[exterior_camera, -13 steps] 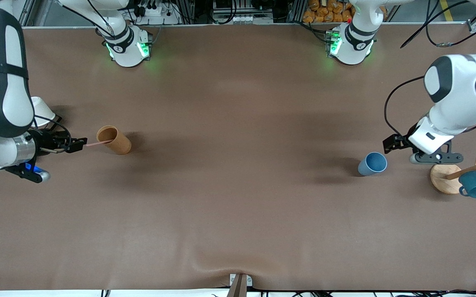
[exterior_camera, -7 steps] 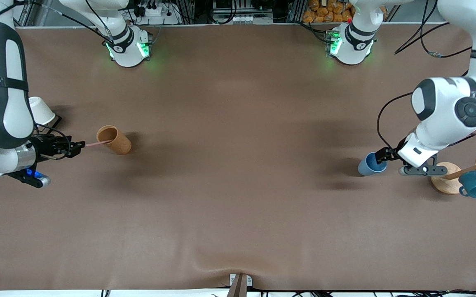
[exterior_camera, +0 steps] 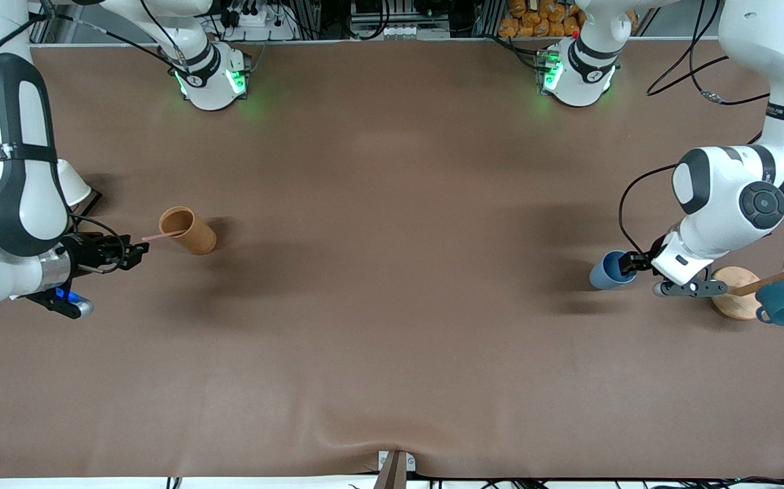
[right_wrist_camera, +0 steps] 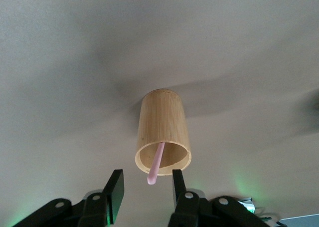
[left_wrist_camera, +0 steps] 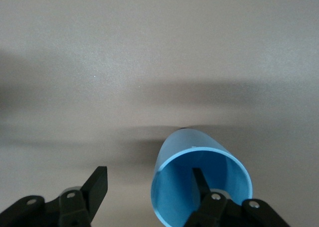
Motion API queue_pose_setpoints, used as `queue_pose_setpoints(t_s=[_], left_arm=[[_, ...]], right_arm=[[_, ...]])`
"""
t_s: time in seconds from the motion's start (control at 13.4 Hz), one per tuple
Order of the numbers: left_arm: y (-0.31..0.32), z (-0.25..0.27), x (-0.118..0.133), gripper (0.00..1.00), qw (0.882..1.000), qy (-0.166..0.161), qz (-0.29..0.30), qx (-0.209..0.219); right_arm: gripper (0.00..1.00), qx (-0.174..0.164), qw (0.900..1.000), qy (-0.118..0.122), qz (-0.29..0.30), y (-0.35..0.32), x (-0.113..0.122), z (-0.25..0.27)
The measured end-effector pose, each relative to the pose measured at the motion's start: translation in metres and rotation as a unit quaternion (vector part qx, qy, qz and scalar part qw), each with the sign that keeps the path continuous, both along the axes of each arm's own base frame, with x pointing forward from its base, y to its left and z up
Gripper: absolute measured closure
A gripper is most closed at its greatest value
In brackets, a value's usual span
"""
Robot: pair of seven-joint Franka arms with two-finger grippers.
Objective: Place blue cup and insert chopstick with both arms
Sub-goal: 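Lift the chopstick from the wooden cup while the left gripper carries the cup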
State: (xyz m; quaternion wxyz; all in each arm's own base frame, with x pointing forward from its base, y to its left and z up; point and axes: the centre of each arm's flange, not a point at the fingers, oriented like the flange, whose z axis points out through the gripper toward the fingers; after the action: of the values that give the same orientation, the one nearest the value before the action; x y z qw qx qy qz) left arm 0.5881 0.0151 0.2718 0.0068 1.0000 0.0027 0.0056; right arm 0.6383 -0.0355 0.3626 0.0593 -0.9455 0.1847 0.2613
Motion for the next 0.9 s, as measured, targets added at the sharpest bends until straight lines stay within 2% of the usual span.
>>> queue_pose_setpoints(t_s=[0.07,0.45,0.9], left_arm=[[0.0,-0.003,0.0,0.33,1.0,0.002,0.0,0.0],[-0.002,-0.013,-0.001,0.93,1.0,0.011,-0.002,-0.002],[-0.032,0.003,0.004,0.95,1.0,-0.003,-0.027,-0.009]], right_arm=[[0.59,0.001,1.0,0.001,0.0,0.0,0.0,-0.002],[0.62,0.003,1.0,0.01,0.0,0.002,0.0,-0.011],[0.72,0.004,1.0,0.017,0.002,0.003,-0.003,-0.016]])
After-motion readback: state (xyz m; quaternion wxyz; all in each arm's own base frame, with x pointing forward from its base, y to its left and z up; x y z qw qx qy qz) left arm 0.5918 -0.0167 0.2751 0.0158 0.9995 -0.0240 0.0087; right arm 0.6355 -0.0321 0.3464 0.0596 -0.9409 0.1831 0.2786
